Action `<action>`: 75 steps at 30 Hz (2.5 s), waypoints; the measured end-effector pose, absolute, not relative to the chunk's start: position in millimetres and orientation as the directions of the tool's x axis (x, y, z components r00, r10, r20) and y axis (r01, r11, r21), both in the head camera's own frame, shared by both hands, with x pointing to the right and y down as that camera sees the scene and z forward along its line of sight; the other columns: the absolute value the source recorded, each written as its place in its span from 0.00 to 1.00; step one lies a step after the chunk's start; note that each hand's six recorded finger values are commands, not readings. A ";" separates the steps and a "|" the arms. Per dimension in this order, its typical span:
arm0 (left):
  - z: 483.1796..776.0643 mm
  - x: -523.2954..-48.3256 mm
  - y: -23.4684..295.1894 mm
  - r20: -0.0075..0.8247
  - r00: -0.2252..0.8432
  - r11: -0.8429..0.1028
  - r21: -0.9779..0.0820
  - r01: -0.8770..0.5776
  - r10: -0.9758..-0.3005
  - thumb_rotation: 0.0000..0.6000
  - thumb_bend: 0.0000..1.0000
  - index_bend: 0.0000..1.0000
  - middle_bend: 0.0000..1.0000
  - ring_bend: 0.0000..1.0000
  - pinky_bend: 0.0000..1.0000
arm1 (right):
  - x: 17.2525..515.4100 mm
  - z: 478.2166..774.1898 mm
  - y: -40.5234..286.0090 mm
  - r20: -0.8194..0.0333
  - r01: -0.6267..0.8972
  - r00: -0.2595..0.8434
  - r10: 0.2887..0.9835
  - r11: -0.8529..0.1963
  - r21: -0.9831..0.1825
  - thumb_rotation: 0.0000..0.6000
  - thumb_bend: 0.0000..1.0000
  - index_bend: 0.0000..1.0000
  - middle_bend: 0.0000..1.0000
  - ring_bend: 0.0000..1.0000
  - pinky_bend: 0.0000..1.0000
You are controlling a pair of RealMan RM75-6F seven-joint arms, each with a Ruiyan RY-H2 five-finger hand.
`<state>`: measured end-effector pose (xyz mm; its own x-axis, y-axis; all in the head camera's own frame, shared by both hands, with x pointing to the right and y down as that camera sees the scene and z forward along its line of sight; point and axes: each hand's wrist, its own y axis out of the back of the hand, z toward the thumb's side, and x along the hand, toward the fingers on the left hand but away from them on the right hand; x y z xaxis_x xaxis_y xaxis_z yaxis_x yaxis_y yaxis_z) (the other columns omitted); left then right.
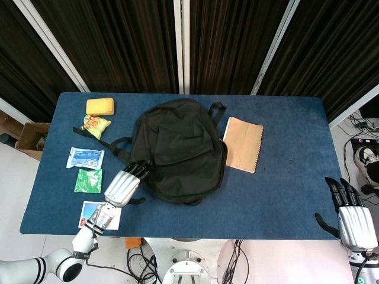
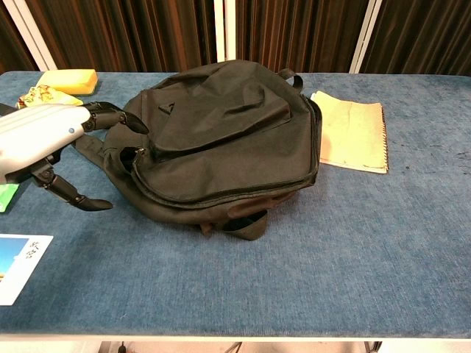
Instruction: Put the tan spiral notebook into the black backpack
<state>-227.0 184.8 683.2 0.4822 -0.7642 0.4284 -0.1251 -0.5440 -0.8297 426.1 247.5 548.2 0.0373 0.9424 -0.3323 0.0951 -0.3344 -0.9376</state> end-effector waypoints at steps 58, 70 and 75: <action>699.5 -138.7 150.2 0.254 0.528 -0.508 -0.755 -0.415 -0.810 1.00 0.48 0.68 0.74 0.59 0.33 | 429.2 564.8 227.2 -0.369 0.126 0.055 0.928 -0.373 -0.919 1.00 0.19 0.00 0.16 0.03 0.18; 684.2 -159.1 82.4 0.334 0.405 -0.520 -0.642 -0.564 -0.851 1.00 0.49 0.66 0.72 0.58 0.34 | 408.3 589.6 182.7 -0.457 0.007 0.184 0.870 -0.466 -0.885 1.00 0.20 0.00 0.18 0.04 0.19; 700.5 -169.4 57.5 0.450 0.322 -0.540 -0.532 -0.652 -0.833 1.00 0.49 0.65 0.71 0.58 0.34 | 393.3 612.8 142.1 -0.473 -0.083 0.253 0.844 -0.468 -0.880 1.00 0.20 0.06 0.19 0.05 0.20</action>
<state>-169.4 57.5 700.5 0.3224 -0.8326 0.4504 -0.6521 -0.5403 -0.5319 393.3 142.1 612.8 0.2532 0.8440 -0.4728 -0.0833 -0.4679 -0.8799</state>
